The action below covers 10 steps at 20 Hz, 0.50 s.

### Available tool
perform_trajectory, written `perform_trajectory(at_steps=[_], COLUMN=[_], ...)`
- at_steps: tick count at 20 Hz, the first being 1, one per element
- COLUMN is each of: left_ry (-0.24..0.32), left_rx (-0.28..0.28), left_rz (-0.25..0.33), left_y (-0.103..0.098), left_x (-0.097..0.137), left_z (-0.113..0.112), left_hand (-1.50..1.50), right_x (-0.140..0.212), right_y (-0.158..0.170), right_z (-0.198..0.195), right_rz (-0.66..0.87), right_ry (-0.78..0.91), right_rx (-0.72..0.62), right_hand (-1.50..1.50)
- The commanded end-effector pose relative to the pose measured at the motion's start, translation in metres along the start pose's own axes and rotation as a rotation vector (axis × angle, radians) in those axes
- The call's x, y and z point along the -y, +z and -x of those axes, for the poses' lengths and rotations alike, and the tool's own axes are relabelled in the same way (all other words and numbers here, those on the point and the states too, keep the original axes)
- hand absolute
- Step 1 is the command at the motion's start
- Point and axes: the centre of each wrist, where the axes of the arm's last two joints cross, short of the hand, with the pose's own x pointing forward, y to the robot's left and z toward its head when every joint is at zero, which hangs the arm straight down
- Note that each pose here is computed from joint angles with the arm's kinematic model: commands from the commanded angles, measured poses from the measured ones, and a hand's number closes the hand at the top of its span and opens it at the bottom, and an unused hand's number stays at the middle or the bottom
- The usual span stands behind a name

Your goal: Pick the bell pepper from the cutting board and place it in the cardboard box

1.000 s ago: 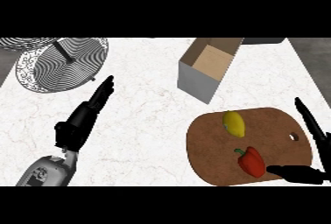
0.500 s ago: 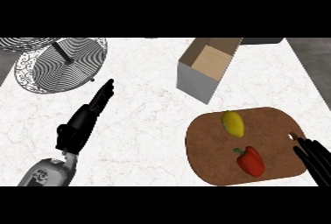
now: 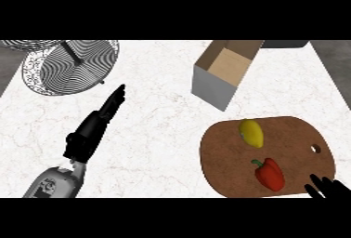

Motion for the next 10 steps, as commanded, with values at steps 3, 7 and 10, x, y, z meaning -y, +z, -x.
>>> perform_trajectory(at_steps=[3, 7, 10], left_ry=[-0.009, 0.000, 0.014], left_rx=[0.013, 0.020, 0.018], left_rz=[0.011, 0.022, 0.015], left_y=[-0.015, -0.002, -0.008], left_x=[0.015, -0.006, -0.004], left_z=[-0.003, 0.010, 0.010], left_hand=[0.00, 0.00, 0.00], right_x=[0.013, 0.001, -0.008], right_y=[-0.005, -0.036, -0.037], right_z=[-0.028, -0.019, -0.025], right_rz=[-0.060, -0.051, -0.079], right_ry=[-0.045, -0.086, -0.045], right_rx=[-0.052, -0.082, -0.094], right_hand=[-1.50, -1.50, -1.50])
